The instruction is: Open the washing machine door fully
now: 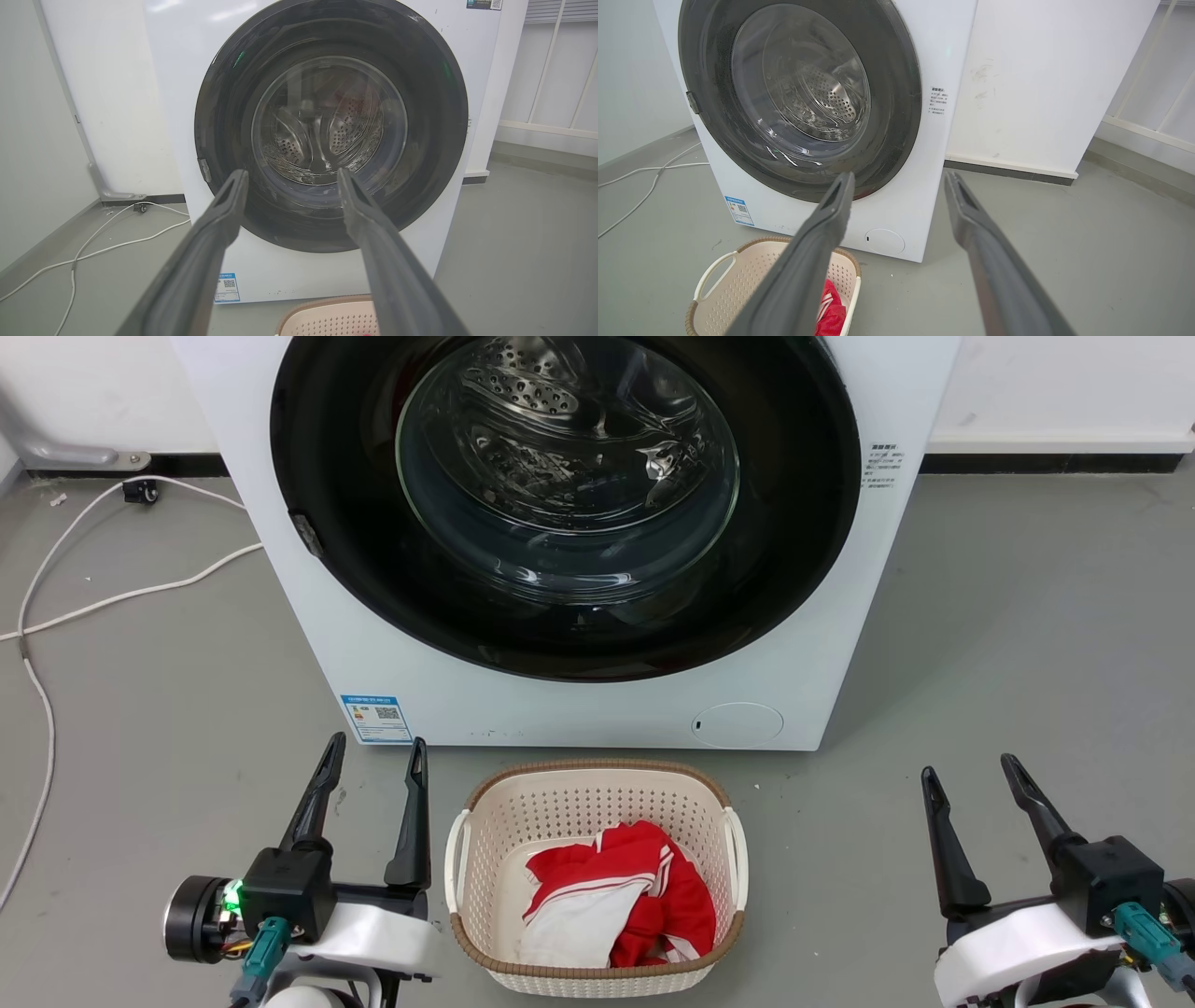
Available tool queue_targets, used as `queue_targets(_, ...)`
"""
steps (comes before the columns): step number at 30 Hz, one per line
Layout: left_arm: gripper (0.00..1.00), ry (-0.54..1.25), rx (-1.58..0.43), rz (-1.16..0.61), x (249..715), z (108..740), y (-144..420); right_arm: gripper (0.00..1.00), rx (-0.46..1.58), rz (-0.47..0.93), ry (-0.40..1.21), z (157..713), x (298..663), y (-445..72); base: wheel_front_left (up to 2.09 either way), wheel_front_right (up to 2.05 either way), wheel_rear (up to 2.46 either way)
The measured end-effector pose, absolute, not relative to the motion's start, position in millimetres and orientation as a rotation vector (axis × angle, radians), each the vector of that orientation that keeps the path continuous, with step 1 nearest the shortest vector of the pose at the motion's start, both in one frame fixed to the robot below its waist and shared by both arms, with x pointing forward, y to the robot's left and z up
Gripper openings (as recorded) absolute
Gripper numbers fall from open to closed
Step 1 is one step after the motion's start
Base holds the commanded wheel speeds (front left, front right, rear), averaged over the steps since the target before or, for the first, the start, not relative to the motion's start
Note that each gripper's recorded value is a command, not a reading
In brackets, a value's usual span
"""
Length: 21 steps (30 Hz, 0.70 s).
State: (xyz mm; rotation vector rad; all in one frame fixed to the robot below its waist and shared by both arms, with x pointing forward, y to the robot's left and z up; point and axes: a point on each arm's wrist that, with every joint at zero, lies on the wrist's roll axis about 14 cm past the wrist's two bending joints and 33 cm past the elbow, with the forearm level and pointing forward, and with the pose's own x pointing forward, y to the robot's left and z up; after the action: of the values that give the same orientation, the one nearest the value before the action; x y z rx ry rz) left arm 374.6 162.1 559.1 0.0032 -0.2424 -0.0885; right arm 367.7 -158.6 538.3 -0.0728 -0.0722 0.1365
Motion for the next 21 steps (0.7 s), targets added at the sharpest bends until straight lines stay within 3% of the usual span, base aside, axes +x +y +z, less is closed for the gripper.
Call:
queue_targets(4, 1.0, -0.242, 0.001, -0.087, 374.4, 558.8, 162.6, 1.0, -0.063, 0.136, -0.073, 538.4, 367.7, -158.8, 0.0, 0.0, 0.0)
queue_targets(5, 1.0, -0.242, 0.0, -0.086, 374.2, 558.9, 163.0, 0.59, -0.046, 0.135, -0.072, 538.1, 367.6, -159.1, 0.0, 0.0, 0.0)
queue_targets(6, 1.0, -0.242, 0.0, -0.085, 374.1, 558.8, 163.2, 0.08, -0.04, 0.134, -0.071, 537.8, 367.5, -159.3, 0.0, 0.0, 0.0)
queue_targets(7, 1.0, -0.241, -0.001, -0.085, 374.1, 558.7, 163.0, 0.0, -0.039, 0.134, -0.071, 537.7, 367.5, -159.3, 0.0, 0.0, 0.0)
queue_targets(17, 1.0, -0.237, -0.003, -0.081, 375.3, 557.2, 164.5, 0.0, 0.104, 0.108, -0.103, 542.5, 369.9, -167.9, 0.0, 0.0, 0.0)
queue_targets(21, 1.0, -0.232, -0.005, -0.077, 376.3, 555.6, 165.6, 0.0, 0.329, 0.07, -0.154, 550.3, 375.5, -180.4, 0.0, 0.0, 0.0)
